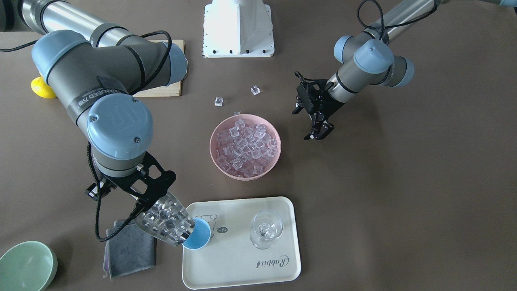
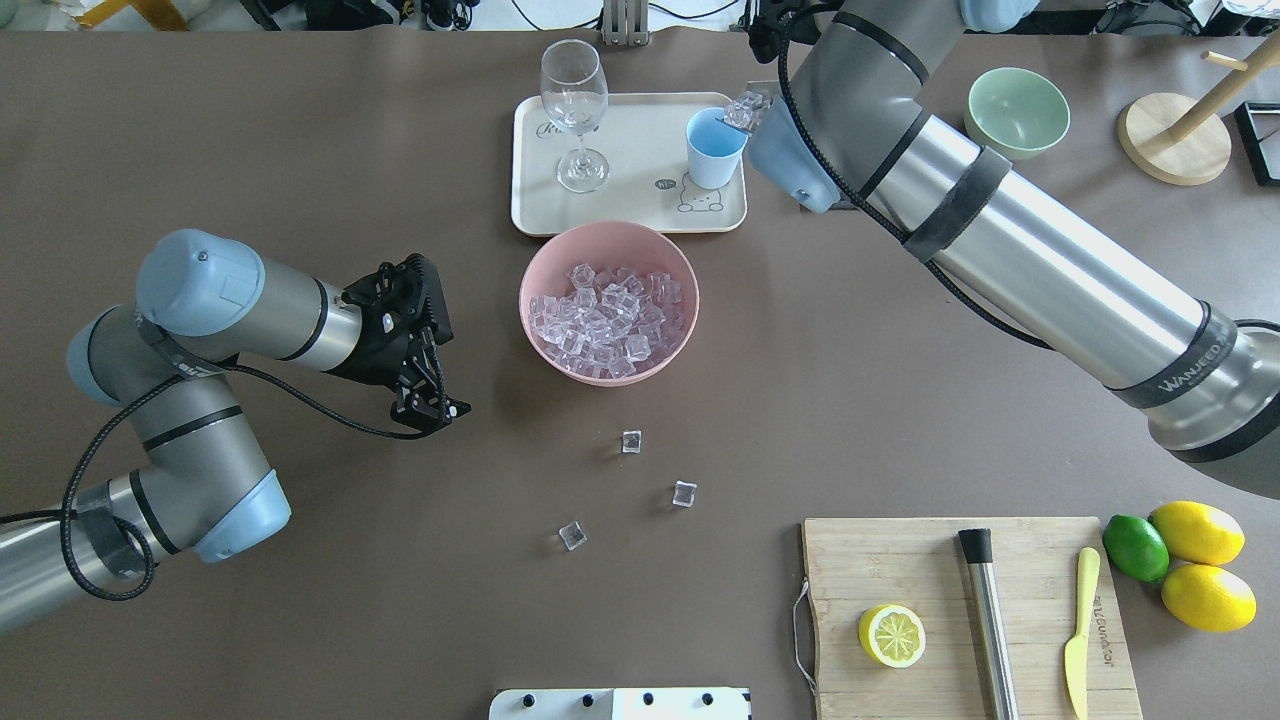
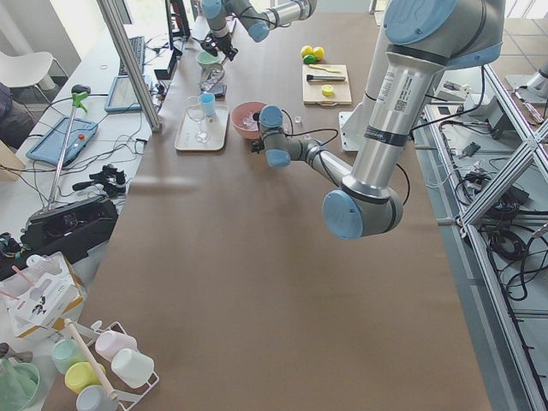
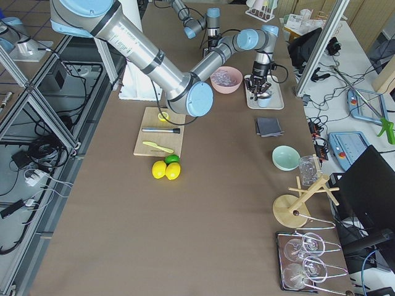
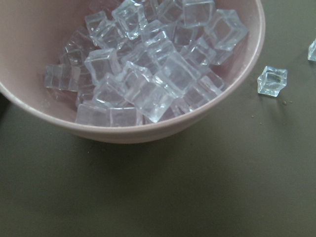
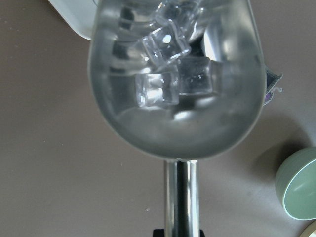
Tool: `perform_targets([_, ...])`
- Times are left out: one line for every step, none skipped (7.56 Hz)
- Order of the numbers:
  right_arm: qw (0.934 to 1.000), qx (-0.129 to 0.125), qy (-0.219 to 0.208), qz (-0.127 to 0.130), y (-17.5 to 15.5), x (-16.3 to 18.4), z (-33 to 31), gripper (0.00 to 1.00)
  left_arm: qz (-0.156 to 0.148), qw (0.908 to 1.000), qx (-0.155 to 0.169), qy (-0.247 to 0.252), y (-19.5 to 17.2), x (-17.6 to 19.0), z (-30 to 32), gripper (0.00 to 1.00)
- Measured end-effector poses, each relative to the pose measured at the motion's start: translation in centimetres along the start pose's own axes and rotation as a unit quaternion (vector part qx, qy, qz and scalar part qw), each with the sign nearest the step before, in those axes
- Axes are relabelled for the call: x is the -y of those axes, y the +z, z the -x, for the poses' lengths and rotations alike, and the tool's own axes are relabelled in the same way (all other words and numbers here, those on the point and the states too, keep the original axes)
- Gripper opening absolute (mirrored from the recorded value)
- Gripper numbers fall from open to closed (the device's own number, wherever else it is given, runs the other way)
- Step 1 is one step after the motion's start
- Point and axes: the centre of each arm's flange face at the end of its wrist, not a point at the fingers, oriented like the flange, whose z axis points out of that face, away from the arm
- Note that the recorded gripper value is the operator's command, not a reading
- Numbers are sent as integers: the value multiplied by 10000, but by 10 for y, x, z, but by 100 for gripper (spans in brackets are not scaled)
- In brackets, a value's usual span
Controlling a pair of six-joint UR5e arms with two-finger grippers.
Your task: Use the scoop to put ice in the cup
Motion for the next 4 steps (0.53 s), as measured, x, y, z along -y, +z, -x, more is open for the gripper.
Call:
perform_targets([9997, -58, -159, 181, -6, 8, -3, 0, 119, 9990, 60, -424, -17, -7, -1, 99])
perform_targets([9988, -126, -324, 358, -11, 12, -5, 0, 233, 9957, 190, -881, -42, -13, 5, 99])
perform_targets([9978, -188, -424, 481, -13, 15, -7, 0, 352, 9905, 277, -1297, -73, -25, 13, 99])
perform_targets([9969, -228, -500, 567, -13, 18, -10, 0, 443, 9850, 250, -1646, -106, -43, 24, 99])
